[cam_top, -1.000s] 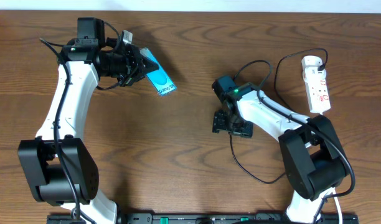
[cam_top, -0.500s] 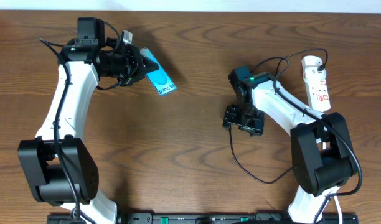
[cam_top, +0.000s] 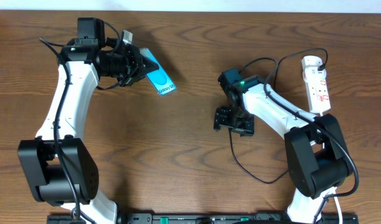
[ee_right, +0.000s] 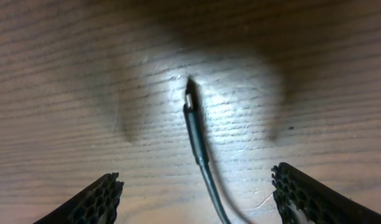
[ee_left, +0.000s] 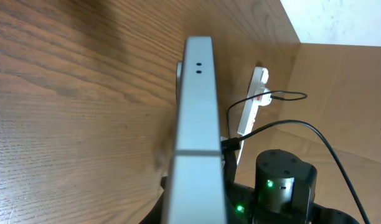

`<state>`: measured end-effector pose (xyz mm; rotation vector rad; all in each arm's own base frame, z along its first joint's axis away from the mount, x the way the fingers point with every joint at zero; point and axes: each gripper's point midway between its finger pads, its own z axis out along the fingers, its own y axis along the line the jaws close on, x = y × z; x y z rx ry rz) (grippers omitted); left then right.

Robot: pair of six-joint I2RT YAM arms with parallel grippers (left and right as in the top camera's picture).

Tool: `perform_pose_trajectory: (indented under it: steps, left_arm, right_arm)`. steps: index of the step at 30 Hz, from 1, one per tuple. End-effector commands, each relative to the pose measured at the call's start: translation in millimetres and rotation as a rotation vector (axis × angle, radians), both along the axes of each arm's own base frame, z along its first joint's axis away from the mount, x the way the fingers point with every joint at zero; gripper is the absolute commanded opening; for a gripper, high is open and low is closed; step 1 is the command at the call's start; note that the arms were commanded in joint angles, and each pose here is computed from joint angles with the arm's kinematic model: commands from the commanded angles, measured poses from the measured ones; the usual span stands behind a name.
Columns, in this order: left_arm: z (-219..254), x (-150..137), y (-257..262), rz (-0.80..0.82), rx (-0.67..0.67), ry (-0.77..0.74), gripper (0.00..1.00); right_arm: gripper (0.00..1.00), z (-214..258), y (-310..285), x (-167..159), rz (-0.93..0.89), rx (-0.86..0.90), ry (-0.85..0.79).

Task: Plug charger to phone and switch on socket
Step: 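Align and close the right gripper on the cable connector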

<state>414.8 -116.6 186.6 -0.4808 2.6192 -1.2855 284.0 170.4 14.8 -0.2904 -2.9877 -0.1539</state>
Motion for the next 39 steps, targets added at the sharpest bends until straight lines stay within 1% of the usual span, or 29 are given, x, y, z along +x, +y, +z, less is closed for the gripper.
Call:
perform_pose_trajectory:
  steps: [1,14,16,20,23,26,29,31,39]
  left_arm:
    - [2.2,-2.2,-1.9,-0.019,-0.006,-0.012,0.07]
    - [1.6,-3.4,-1.9,-0.023,-0.004,-0.010,0.08]
    - [1.7,-3.3,-1.7,-0.023,-0.004,-0.011,0.08]
    - [1.6,-3.4,-1.7,-0.023,-0.003,-0.010,0.07]
    - [1.6,-3.4,-1.7,-0.023,-0.004,-0.010,0.07]
    - [1.6,-3.4,-1.7,-0.023,-0.004,-0.011,0.07]
    - [1.6,-3.4,-1.7,-0.023,-0.004,-0.011,0.07]
    - [1.6,-3.4,-1.7,-0.023,-0.004,-0.011,0.07]
    - [1.6,-3.4,-1.7,-0.023,-0.003,-0.010,0.07]
  right_arm:
    - [0.77,0.6,4.9,1.9,-0.005,0.009,0.004]
    - [0.75,-18.4,7.3,0.1,-0.007,0.008,0.045]
    - [0.73,-18.4,7.4,0.2,-0.007,0.008,0.044]
    - [0.62,-18.7,7.8,0.9,-0.007,0.010,0.042]
    - [0.61,-18.9,8.2,1.7,-0.007,0.011,0.039]
    - [0.54,-19.1,8.7,2.9,-0.007,0.013,0.034]
    - [0.52,-19.7,9.5,4.6,-0.006,0.017,0.028]
    - [0.49,-20.4,9.7,4.9,-0.006,0.017,0.027]
    - [0.40,-20.6,10.5,6.4,-0.002,0.020,0.021]
